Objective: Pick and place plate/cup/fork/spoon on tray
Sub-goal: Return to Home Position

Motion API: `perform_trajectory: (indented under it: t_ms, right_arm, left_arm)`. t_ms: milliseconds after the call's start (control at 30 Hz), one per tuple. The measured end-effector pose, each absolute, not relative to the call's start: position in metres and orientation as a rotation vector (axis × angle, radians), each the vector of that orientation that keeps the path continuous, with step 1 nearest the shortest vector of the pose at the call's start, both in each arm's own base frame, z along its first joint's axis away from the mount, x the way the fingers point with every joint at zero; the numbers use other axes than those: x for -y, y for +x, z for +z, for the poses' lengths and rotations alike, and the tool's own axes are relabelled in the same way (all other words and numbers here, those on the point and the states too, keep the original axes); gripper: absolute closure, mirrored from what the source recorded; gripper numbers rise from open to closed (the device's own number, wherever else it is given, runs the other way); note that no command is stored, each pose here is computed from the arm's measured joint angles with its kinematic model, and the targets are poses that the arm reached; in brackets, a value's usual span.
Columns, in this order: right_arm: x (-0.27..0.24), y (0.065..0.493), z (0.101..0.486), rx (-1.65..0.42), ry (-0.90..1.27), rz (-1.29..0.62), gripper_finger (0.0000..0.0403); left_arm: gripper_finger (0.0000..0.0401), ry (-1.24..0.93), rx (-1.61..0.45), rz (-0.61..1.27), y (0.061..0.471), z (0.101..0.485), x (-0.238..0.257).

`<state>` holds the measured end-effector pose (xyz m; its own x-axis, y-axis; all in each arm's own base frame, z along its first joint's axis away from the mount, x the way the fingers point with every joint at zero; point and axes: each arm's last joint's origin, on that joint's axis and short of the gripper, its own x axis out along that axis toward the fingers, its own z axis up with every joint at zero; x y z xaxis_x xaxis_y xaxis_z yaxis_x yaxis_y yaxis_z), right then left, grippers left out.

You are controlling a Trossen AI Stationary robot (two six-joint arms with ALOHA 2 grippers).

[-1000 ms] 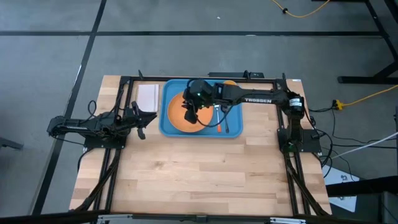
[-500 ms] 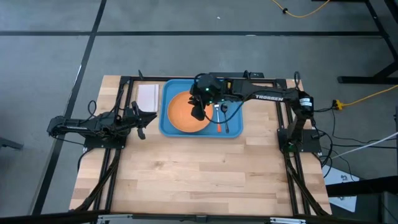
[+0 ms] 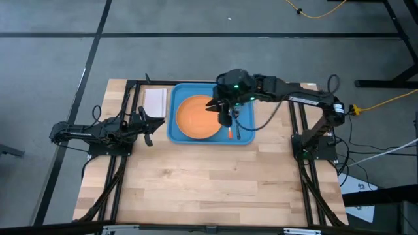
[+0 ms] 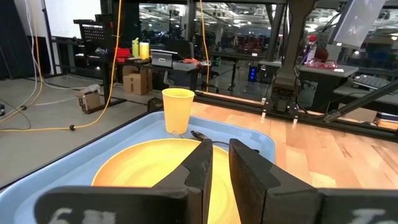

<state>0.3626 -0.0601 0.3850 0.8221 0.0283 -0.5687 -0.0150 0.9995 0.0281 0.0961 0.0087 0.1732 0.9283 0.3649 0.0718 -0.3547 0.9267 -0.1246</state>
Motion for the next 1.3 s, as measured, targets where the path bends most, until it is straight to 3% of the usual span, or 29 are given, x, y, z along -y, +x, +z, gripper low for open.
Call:
perform_trajectory:
  t_ms: [167, 300, 600, 1000, 1300]
  right_arm:
    - [0.051, 0.332, 0.402, -0.587, 0.003, 0.129, 0.0317]
    - [0.044, 0.309, 0.393, -0.523, -0.001, 0.199, 0.0317]
    - [0.034, 0.255, 0.362, -0.311, 0.071, 0.197, 0.0317]
    - [0.022, 0.187, 0.372, -0.15, 0.039, 0.195, 0.0317]
    - [0.015, 0.145, 0.33, -0.002, 0.023, 0.187, 0.0317]
  left_arm:
    - [0.0354, -0.11, 0.094, 0.369, 0.096, 0.173, -0.009]
    - [0.0354, -0.11, 0.094, 0.369, 0.096, 0.173, -0.009]
    - [0.0354, -0.11, 0.094, 0.369, 0.096, 0.173, -0.009]
    - [0.0354, -0.11, 0.094, 0.369, 0.096, 0.173, -0.009]
    - [0.0354, -0.11, 0.095, 0.369, 0.096, 0.173, -0.009]
